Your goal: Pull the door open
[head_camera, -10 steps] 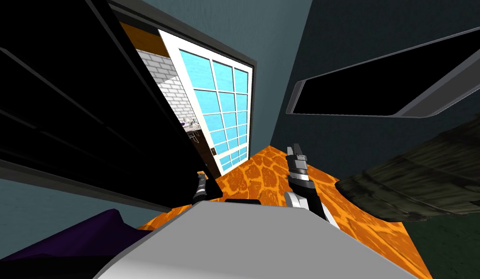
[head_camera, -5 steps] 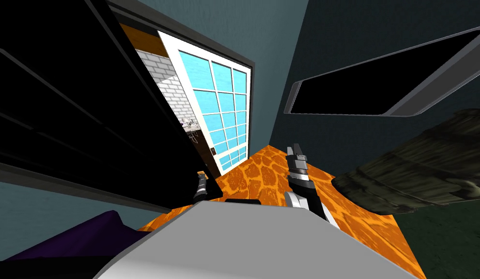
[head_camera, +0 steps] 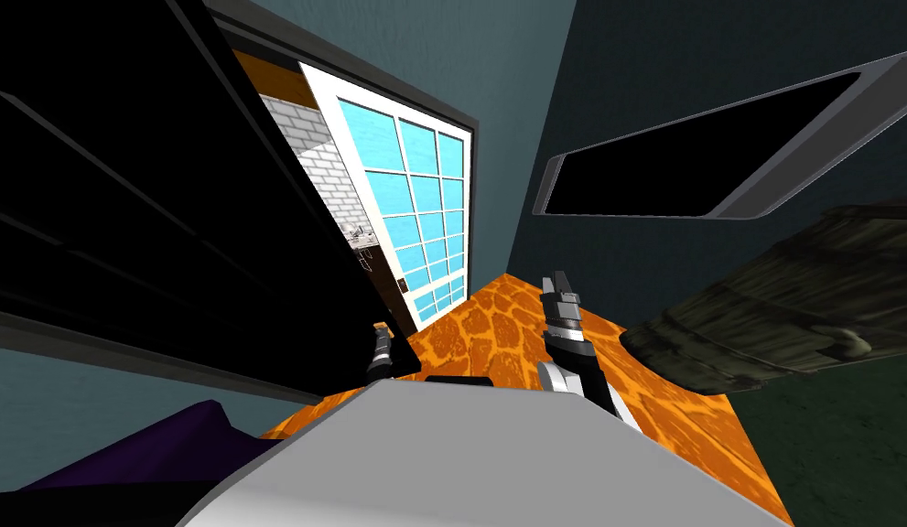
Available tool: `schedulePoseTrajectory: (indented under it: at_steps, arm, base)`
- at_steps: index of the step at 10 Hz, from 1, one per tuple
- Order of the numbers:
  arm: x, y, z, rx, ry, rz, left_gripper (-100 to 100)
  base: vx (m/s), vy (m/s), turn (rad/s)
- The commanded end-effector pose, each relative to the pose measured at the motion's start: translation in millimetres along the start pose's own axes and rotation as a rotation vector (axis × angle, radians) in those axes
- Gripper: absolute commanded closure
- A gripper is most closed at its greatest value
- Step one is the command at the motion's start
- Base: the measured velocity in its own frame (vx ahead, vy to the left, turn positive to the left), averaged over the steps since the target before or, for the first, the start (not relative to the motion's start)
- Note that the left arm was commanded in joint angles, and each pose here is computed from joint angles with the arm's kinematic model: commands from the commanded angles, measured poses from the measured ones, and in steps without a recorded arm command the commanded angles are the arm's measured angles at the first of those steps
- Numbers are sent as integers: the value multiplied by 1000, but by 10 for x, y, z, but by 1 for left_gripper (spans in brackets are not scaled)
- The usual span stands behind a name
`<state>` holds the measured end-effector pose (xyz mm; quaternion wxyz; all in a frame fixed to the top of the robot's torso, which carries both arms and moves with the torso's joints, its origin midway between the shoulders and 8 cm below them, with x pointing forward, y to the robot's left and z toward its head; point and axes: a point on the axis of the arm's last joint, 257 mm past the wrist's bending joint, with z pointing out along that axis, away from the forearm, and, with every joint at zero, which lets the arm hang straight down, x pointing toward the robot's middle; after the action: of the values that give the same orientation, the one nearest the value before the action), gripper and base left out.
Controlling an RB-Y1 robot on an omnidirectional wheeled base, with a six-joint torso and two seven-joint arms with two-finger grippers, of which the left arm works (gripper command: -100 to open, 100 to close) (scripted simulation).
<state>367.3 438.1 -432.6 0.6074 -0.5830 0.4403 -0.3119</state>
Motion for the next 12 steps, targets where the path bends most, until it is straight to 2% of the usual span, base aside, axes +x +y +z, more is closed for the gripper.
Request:
schedulePoseTrajectory:
  at_steps: [1,4,7,8,10,11,12]
  arm:
    - [-291,75,-27,-19,-37,-9,100]
    - [-263,47,8,-11,-34,-100,100]
    - [-263,47,8,-11,-34,-100,100]
    - [-249,33,27,-8,-32,-146,100]
    - [-249,33,27,-8,-32,-146,100]
    - [-201,112,19,-29,-30,-147,100]
    - [-249,33,27,-8,-32,-146,100]
  base:
    - [-38,13,-57]
    - [-68,30,-83]
    - [-13,-8,10]
    - [-28,-2,-67]
    - [-34,14,-26]
    - [-5,16,-16]
    - [-7,12,22]
